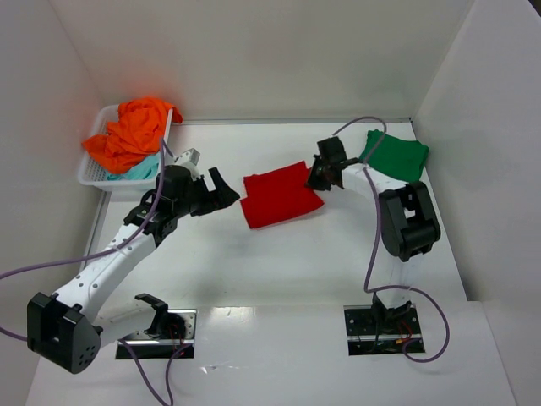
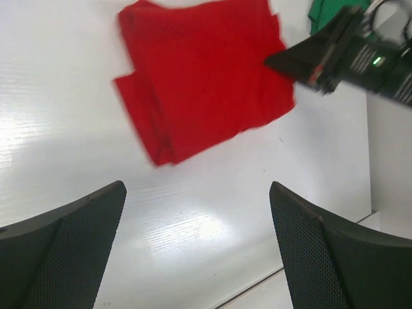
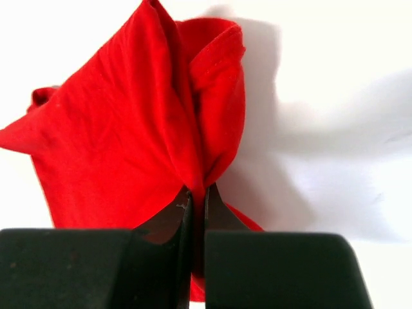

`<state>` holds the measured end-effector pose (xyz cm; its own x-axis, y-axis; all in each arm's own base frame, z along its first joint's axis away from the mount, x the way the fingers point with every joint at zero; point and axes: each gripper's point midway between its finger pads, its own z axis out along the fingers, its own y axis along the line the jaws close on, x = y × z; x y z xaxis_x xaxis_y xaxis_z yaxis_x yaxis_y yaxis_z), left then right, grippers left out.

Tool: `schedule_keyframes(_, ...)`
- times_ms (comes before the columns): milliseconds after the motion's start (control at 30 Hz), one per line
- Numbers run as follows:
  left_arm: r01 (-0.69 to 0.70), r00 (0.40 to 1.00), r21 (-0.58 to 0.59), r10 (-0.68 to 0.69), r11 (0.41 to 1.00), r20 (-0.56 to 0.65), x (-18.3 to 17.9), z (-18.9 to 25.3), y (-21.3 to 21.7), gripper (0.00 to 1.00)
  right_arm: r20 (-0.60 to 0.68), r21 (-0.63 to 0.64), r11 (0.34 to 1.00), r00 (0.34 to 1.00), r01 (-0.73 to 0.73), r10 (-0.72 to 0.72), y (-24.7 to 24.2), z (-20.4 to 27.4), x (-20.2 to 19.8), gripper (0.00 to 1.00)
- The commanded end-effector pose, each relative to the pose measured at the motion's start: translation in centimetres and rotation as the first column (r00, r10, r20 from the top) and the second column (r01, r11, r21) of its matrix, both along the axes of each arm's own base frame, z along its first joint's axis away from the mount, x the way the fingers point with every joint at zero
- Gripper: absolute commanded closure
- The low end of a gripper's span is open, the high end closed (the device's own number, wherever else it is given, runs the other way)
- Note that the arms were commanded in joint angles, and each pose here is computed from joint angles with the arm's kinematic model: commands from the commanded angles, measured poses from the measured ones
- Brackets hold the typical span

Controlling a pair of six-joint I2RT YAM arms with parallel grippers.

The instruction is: Fold and stack the t-shirts

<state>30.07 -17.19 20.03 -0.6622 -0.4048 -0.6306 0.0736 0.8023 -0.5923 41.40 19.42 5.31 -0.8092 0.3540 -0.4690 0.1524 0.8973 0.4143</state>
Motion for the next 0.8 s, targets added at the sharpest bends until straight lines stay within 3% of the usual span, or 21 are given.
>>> schedule_keyframes(0, 0.043, 0.998, -0.004, -0.043, 0.999, 0.056, 0.1, 1.6, -0.3, 0.0, 0.117, -0.083, 0.994, 0.991, 0.068, -0.058, -5.1, 5.2, 3.8, 1.0)
schedule_keyframes(233, 0.036, 0.998, 0.015, -0.037, 0.999, 0.06, -0.3, 2.0, 0.9, 0.0, 0.173, -0.148, 0.968, 0.969, 0.204, -0.177, -13.2, 8.6, 7.6, 1.0)
schedule_keyframes(767, 0.122, 0.986, 0.006, -0.12, 0.993, -0.118, -0.4, -2.3, -0.9, 0.0, 0.225, -0.261, 0.884, 0.915, 0.387, -0.334, -27.9, 12.1, 12.1, 1.0)
